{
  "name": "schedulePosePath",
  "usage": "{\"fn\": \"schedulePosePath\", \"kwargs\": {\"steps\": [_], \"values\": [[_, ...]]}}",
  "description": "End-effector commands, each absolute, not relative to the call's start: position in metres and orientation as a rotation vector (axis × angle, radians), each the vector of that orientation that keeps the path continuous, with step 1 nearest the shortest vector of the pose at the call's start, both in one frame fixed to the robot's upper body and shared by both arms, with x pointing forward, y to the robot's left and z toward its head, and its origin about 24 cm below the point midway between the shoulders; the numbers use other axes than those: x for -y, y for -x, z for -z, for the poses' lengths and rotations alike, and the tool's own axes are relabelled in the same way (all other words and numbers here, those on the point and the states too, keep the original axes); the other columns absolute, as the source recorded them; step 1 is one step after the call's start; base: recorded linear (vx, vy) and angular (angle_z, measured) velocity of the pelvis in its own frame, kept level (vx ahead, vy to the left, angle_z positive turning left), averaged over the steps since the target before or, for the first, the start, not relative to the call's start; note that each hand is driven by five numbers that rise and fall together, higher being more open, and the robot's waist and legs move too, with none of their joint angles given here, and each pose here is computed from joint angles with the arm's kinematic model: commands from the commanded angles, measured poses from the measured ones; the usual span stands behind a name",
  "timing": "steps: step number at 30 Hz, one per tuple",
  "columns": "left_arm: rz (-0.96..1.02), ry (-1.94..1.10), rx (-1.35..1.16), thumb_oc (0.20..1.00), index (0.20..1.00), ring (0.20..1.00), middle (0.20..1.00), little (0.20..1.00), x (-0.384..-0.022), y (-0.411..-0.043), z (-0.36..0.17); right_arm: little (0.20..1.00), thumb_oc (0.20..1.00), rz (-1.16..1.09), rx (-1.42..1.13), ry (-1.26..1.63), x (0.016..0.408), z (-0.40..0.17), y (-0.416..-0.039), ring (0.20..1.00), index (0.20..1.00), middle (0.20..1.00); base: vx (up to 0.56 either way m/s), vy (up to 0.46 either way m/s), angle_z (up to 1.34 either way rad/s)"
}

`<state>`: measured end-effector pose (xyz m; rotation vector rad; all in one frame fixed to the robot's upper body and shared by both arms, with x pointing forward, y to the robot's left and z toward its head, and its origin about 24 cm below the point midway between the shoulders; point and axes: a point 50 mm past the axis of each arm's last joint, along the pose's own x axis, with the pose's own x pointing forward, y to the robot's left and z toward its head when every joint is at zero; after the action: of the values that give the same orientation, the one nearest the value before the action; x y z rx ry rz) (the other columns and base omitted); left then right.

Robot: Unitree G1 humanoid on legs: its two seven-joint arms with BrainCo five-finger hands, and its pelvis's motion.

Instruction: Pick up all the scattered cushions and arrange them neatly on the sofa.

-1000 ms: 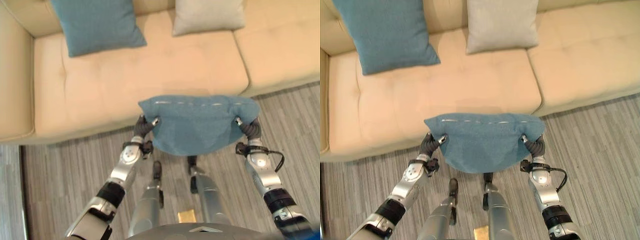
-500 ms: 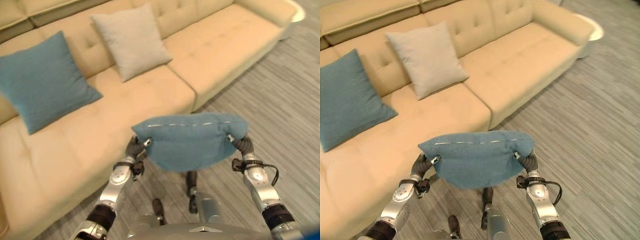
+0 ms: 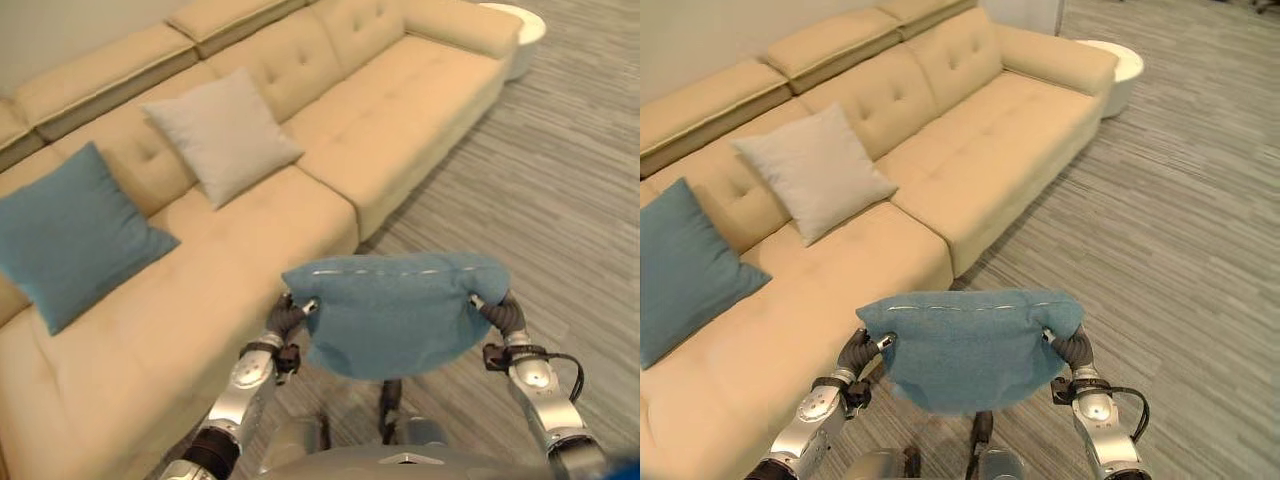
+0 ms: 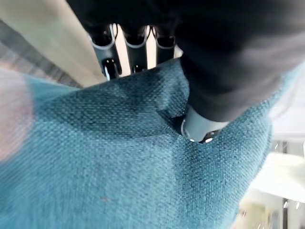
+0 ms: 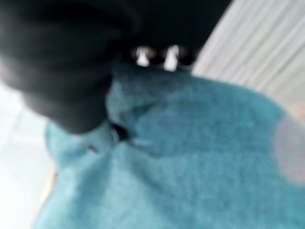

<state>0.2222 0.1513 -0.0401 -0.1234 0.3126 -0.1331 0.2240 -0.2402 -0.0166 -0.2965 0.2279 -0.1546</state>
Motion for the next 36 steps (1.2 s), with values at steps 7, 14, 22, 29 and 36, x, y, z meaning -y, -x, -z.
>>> {"fn": "schedulePosePath", "kwargs": {"steps": [7, 14, 22, 29, 36], "values": [[0.094, 0.206, -0.043, 0.2, 0.2, 0.2, 0.2, 0.2, -0.158, -0.251, -0.013, 0.2, 0.2, 0.112, -0.013, 0.245, 0.219, -0.02, -0.25, 0.2, 0.2, 0.2, 0.18, 0.135, -0.89], [0.092, 0.153, -0.027, 0.2, 0.2, 0.2, 0.2, 0.2, -0.17, -0.25, -0.017, 0.2, 0.2, 0.073, -0.027, 0.239, 0.212, -0.017, -0.25, 0.2, 0.2, 0.2, 0.16, 0.153, -0.53], [0.11, 0.144, -0.034, 0.2, 0.2, 0.2, 0.2, 0.2, -0.17, -0.247, -0.017, 0.2, 0.2, 0.038, -0.014, 0.228, 0.203, -0.02, -0.255, 0.2, 0.2, 0.2, 0.17, 0.024, -0.24], [0.137, 0.14, -0.028, 0.2, 0.2, 0.2, 0.2, 0.2, -0.162, -0.252, -0.017, 0.2, 0.2, 0.042, -0.009, 0.241, 0.206, -0.022, -0.253, 0.2, 0.2, 0.2, 0.27, -0.106, 0.16], [0.153, 0.204, -0.029, 0.2, 0.2, 0.2, 0.2, 0.2, -0.15, -0.254, -0.018, 0.2, 0.2, 0.064, -0.015, 0.235, 0.215, -0.021, -0.247, 0.2, 0.2, 0.2, 0.27, -0.243, 0.26]]}}
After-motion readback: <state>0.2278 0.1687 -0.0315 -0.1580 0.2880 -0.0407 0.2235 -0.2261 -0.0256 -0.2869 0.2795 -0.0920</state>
